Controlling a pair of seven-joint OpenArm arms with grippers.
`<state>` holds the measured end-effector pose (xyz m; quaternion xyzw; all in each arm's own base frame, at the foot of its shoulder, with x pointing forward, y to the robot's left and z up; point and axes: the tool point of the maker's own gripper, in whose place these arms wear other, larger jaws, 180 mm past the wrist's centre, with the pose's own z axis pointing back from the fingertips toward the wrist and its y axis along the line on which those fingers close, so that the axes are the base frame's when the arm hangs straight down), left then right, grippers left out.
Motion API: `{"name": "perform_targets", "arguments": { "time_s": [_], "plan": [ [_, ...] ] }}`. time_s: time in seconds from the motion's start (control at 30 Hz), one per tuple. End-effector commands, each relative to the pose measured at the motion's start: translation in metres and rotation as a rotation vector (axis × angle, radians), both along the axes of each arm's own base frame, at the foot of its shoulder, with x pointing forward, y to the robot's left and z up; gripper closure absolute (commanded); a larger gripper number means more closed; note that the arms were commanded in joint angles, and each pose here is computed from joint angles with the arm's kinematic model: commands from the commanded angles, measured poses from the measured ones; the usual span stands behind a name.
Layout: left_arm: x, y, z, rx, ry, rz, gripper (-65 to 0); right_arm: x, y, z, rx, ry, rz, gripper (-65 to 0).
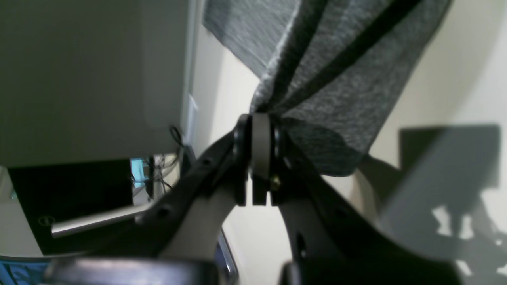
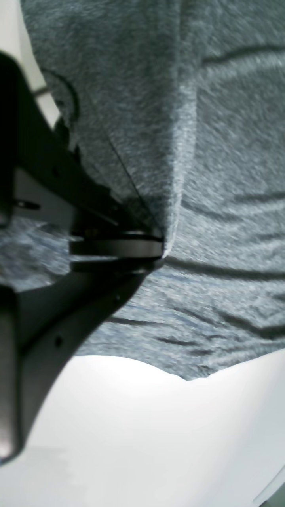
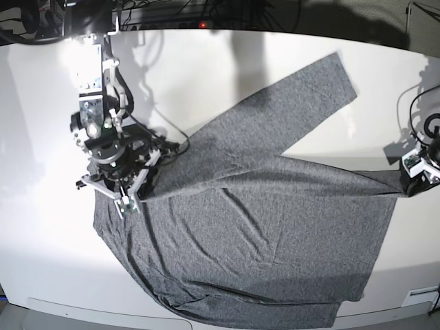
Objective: Fold the T-shirt properly
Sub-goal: 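Pull the held shirt edge with the left gripper across the body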
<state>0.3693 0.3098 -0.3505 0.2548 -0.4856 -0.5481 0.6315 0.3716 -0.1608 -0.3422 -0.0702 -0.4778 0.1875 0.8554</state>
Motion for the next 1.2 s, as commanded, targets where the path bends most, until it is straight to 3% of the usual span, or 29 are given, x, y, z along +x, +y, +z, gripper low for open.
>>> {"name": "perform_targets", "arguments": {
  "time_s": [0.0, 0.4, 0.67, 0.97, 1.17],
  "plan": [
    [0.011, 0.004, 0.020, 0.003, -0.049, -0.002, 0.0, 0.014, 0.000, 0.019, 0.007, -0.064, 0.001, 0.0],
    [0.020, -0.032, 0.003, -0.089, -0.021, -0.017, 0.0, 0.029, 0.001, 0.010, 0.007, -0.044, 0.011, 0.0],
    [0.050, -0.022, 0.003, -0.133, -0.024, 0.058, 0.0, 0.029, 0.001, 0.009, 0.007, -0.044, 0.011, 0.0],
    [0.064, -0.033, -0.027, -0.249, 0.019, 0.107, 0.0, 0.029, 0.001, 0.010, 0.008, -0.047, 0.012, 0.0],
    [0.083, -0.034, -0.009, -0.258, -0.020, 0.115, 0.0, 0.031, 0.002, 0.012, 0.010, -0.060, 0.015, 0.0]
  ]
}}
